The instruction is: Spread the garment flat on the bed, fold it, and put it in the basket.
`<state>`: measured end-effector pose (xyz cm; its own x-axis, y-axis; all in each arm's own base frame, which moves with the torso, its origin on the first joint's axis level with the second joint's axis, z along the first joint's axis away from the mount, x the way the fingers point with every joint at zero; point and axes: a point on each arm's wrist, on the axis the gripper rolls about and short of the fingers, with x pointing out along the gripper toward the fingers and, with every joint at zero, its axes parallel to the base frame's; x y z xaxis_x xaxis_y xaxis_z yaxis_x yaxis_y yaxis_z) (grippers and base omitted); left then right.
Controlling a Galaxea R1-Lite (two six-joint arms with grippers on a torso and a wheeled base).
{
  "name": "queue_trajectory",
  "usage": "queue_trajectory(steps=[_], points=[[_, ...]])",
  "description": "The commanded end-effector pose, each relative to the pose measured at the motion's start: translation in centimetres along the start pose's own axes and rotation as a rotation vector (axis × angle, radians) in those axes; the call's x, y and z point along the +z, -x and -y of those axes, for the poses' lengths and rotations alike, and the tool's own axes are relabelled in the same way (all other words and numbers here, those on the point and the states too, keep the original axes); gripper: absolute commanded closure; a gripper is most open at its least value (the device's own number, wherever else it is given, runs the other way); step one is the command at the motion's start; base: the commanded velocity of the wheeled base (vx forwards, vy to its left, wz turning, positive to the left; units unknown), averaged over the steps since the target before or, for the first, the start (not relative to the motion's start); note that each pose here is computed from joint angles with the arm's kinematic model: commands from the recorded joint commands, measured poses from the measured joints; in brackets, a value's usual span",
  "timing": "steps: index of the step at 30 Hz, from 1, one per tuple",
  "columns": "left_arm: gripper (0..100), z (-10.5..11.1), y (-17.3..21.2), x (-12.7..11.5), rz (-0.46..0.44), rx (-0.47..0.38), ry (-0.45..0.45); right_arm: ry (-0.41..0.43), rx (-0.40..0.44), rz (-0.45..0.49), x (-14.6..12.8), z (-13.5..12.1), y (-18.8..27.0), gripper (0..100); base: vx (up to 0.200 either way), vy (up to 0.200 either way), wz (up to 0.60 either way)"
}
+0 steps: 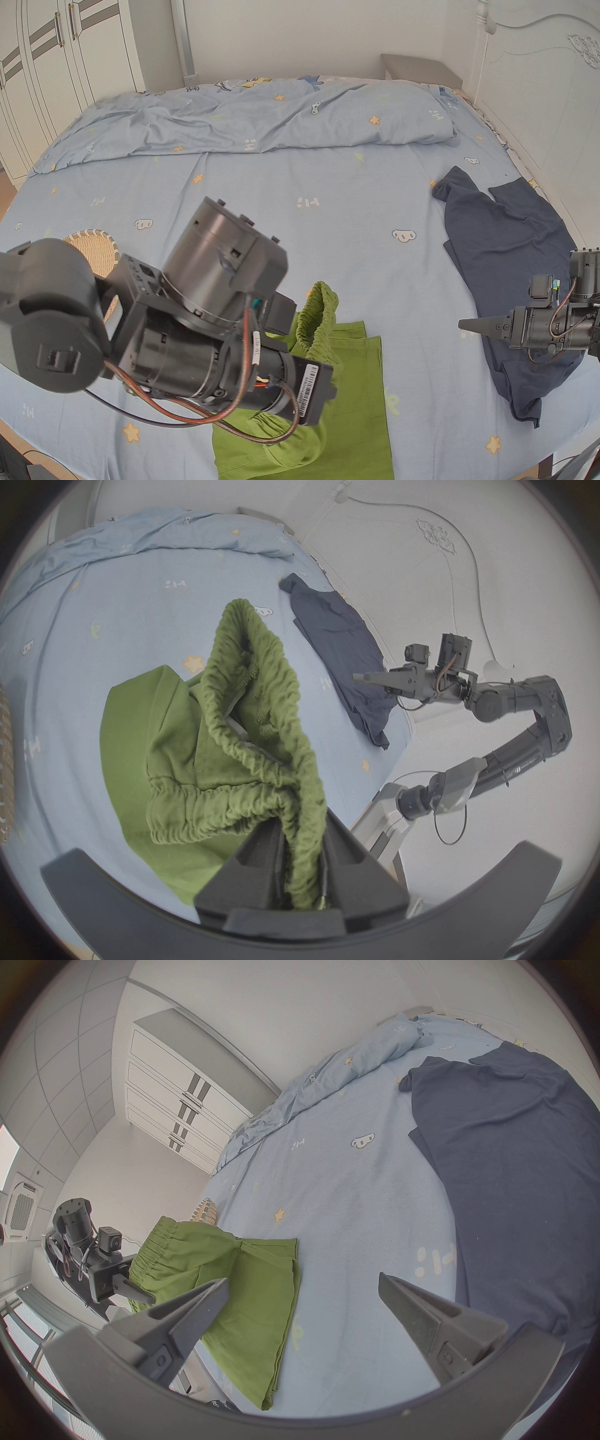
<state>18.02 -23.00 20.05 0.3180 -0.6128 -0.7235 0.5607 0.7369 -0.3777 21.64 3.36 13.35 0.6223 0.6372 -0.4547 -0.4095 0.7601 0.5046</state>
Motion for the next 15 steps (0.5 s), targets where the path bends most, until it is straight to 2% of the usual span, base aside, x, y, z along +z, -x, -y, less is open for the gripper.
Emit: queue_trajectory(steps=[1, 2, 9, 15], points=[[100, 0.6, -2.1, -0.3, -0.028, -0.001, 0.006, 0.001, 0.001, -0.001, 0.0, 0.0, 0.0, 0, 0.0, 0.0, 0.0], [0, 0.8, -2.2, -0.3, -0.025, -0.007, 0.004, 0.004, 0.0, -0.002, -0.1, 0.0, 0.0, 0, 0.0, 0.0, 0.0], [0, 1.4, -3.0, 0.0, 0.043, -0.057, 0.039, 0.01, -0.001, -0.003, -0.1, 0.1, 0.0, 0, 0.0, 0.0, 0.0], [0, 1.1, -3.4, -0.1, 0.081, -0.073, 0.055, 0.01, -0.001, -0.003, -0.1, 0.1, 0.0, 0, 0.0, 0.0, 0.0]])
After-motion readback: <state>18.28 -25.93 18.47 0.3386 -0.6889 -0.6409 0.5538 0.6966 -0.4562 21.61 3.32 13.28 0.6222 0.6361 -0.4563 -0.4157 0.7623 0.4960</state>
